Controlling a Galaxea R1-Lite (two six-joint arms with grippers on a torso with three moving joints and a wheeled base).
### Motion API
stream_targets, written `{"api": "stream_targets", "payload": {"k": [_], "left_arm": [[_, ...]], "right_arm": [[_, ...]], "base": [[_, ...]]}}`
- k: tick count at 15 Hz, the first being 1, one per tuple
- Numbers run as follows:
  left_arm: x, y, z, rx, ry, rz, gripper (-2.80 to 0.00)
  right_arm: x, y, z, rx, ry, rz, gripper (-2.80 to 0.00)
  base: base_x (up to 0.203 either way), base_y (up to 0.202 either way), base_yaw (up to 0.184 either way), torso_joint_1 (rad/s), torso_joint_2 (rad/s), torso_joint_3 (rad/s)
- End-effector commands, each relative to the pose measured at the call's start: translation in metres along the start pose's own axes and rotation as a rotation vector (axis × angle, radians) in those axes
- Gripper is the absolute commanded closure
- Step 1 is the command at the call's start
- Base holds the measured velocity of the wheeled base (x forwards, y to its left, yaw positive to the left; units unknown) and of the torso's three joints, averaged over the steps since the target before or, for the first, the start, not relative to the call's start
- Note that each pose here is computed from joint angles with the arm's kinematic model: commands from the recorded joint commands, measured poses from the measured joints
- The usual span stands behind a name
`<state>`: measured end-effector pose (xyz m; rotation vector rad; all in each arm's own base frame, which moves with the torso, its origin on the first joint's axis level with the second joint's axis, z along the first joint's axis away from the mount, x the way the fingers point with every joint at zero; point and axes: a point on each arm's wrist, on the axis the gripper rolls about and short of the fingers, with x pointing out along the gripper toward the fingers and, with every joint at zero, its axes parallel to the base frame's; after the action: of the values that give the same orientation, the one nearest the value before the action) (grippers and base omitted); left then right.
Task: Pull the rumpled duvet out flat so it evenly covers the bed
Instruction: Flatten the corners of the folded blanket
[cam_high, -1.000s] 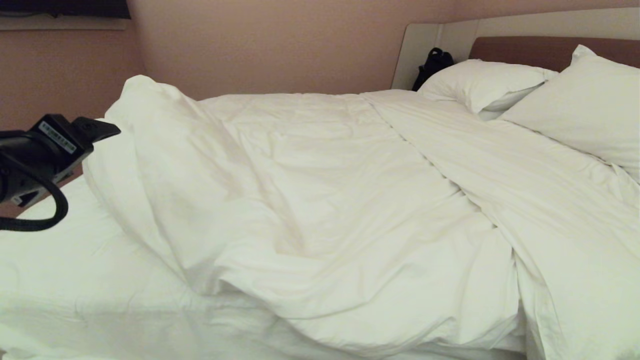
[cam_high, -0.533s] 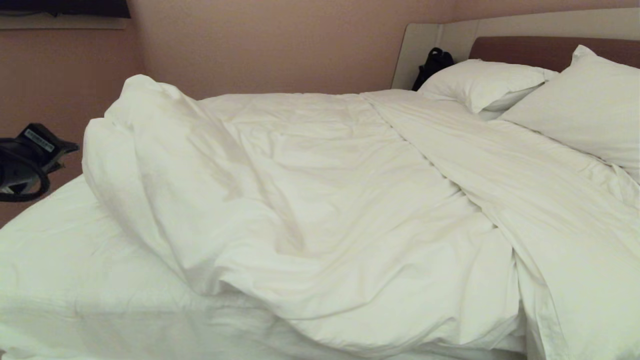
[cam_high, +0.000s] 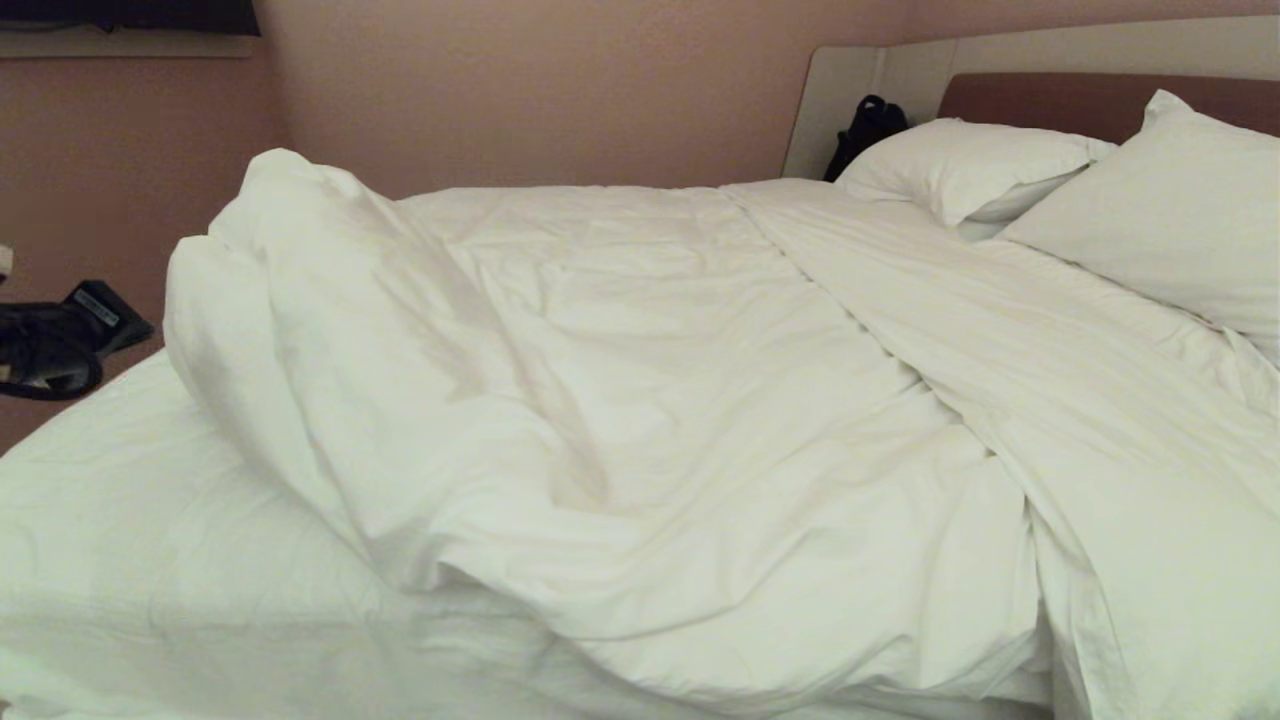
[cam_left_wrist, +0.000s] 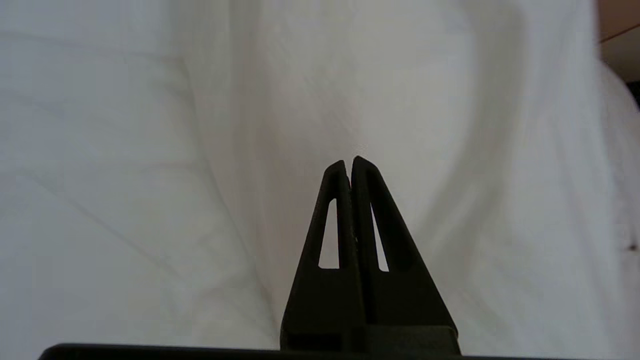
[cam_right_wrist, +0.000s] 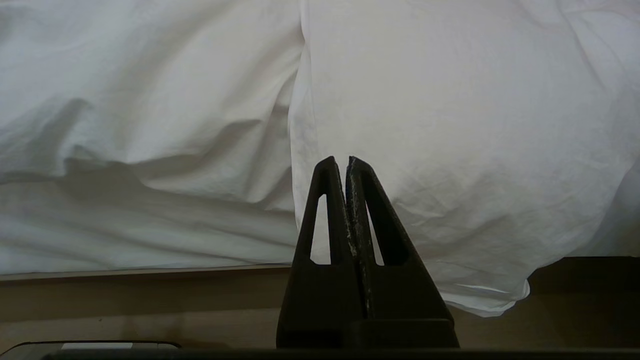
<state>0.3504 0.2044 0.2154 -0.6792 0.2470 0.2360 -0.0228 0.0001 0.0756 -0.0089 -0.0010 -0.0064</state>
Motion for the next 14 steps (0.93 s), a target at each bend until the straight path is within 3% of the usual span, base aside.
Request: {"api": "stream_targets", "payload": {"k": [1,4,7,10,14], "left_arm": [[0.040,0.027,-0.011,-0.017,0.058,0.000,0.00],[0.047,0.026,0.001,-0.030,0.092,-0.087,0.00],[0.049,0.021,0.006,-0.034,0.092,-0.103,0.00],[0.061,0.018,-0.001,-0.099,0.170,-0.139,0.00],[0.081,0.017,-0.002,-0.182,0.232,-0.117,0.00]], "right_arm": [[0.000,0.000,0.000,0.000,-0.001,0.002,0.00],[0.000,0.000,0.000,0.000,-0.001,0.001,0.00],[0.000,0.000,0.000,0.000,-0.001,0.000,0.00],[0.000,0.000,0.000,0.000,-0.001,0.000,0.00],[0.000,0.000,0.000,0.000,-0.001,0.001,0.00]], "base": [[0.000,0.000,0.000,0.000,0.00,0.000],[0.000,0.000,0.000,0.000,0.00,0.000],[0.000,0.000,0.000,0.000,0.00,0.000],[0.000,0.000,0.000,0.000,0.00,0.000],[0.000,0.000,0.000,0.000,0.00,0.000]]}}
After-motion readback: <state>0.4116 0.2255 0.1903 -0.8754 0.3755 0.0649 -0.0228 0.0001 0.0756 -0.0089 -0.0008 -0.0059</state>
